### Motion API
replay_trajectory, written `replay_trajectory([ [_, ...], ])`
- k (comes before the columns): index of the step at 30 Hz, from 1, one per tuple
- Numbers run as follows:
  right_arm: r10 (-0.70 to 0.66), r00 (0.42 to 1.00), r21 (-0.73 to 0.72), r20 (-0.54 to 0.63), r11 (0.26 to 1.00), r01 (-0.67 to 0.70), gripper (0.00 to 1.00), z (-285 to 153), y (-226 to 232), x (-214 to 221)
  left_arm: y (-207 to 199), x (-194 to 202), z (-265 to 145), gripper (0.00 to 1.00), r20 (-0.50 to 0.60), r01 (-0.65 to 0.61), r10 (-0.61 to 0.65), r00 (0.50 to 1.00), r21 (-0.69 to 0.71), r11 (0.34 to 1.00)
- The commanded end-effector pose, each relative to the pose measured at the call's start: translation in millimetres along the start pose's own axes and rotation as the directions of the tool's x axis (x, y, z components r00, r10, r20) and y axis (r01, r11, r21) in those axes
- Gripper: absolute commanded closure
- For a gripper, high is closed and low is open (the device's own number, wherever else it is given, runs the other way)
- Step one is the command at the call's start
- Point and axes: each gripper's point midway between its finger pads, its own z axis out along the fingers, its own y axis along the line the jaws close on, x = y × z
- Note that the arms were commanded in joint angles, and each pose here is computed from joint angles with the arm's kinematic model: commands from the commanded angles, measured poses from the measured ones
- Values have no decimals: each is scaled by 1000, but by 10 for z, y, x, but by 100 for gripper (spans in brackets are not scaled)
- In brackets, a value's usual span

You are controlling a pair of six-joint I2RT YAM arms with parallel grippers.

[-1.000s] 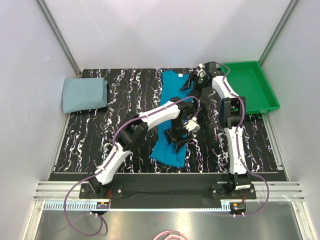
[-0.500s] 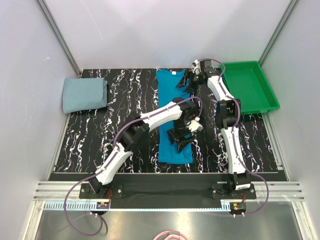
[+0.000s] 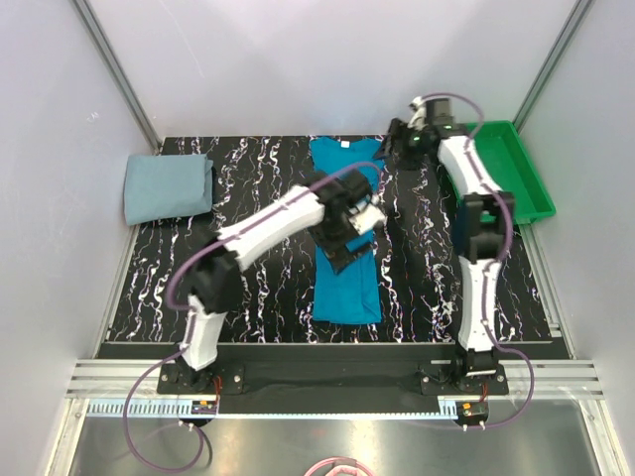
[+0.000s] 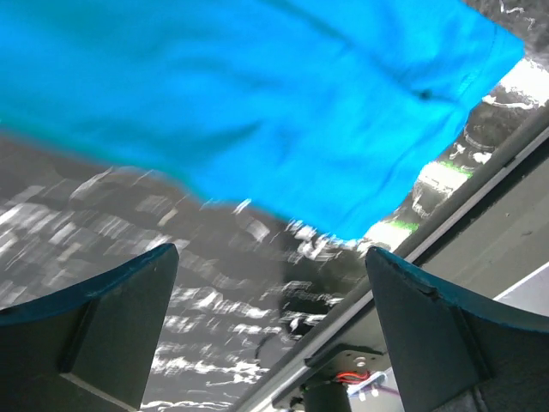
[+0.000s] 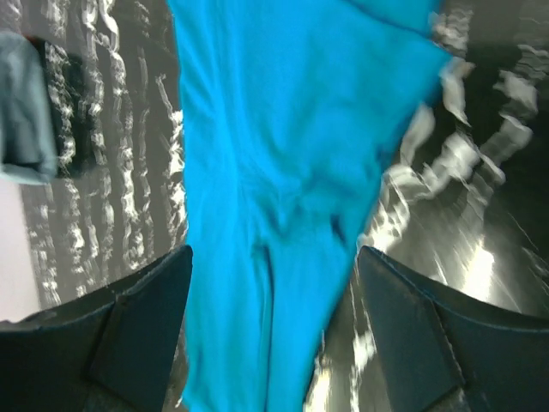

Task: Fold and stack the t-shirts
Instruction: Fold the tshirt

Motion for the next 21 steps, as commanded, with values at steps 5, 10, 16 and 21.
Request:
replay_trajectory([
  [5, 104, 994, 21, -28, 994, -104, 17, -1279, 150, 397, 522, 321, -644, 2, 152, 220, -209, 966, -63, 973],
  [10, 317, 911, 11, -262, 945, -326, 23, -1398, 160, 1514, 367, 452, -516, 15, 107, 345, -367, 924, 181, 921],
  [16, 449, 833, 22, -325, 884, -468, 30, -1521, 206, 2103, 52, 521, -255, 20, 31, 450, -500, 865, 389, 803],
  [21, 524, 771, 67, -361, 839, -539, 34, -1504, 160, 2497, -21, 489, -64, 18, -11, 553, -637, 771, 507, 660],
])
